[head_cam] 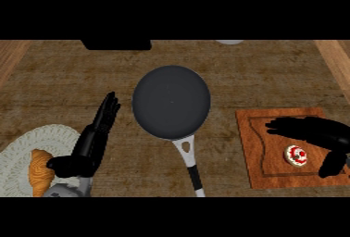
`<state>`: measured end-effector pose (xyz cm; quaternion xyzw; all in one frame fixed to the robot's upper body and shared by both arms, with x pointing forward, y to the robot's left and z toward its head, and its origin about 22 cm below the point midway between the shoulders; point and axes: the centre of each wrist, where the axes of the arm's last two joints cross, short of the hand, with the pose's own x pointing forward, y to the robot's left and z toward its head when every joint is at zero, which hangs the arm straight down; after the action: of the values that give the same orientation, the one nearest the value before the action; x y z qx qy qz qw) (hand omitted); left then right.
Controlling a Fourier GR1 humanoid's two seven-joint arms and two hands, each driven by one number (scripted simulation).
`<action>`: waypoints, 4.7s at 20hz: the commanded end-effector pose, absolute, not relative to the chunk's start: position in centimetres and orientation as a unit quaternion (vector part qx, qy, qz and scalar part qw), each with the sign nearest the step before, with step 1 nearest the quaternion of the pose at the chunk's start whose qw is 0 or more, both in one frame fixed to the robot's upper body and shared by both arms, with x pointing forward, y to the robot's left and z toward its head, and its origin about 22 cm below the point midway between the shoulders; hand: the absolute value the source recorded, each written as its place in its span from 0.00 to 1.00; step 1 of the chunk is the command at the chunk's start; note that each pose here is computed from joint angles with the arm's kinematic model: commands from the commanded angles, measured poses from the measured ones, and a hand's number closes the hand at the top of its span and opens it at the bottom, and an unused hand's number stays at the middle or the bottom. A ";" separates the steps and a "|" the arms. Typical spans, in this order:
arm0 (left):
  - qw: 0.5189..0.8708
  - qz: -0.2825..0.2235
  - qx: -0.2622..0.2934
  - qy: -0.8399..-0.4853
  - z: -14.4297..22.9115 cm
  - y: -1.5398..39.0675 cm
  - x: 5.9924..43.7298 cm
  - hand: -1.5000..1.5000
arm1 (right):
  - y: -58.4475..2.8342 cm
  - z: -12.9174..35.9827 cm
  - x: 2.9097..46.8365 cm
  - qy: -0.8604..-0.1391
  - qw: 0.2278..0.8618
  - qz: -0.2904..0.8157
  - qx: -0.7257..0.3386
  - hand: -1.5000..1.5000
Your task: Pick the cupcake from the cutting board and place it in the pan
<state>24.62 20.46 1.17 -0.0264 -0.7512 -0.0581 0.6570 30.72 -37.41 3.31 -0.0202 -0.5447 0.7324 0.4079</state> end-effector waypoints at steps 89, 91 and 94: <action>0.636 -0.092 -0.063 -0.763 1.4 17.4 26.1 0.50 | -7.2 3.3 39.3 -0.557 0.692 0.121 -0.444 0.00; 0.644 -0.089 -0.053 -0.758 1.0 17.4 26.4 0.50 | -6.8 3.7 39.7 -0.577 0.676 0.105 -0.446 0.00; 0.650 -0.085 -0.061 -0.753 -0.1 18.4 25.2 0.50 | -7.1 3.8 39.6 -0.638 0.632 0.055 -0.436 0.00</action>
<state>25.86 17.83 1.17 -0.0618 -0.7572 -0.0891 0.6441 39.47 -7.07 3.50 -0.4541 -0.5894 0.0927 0.6617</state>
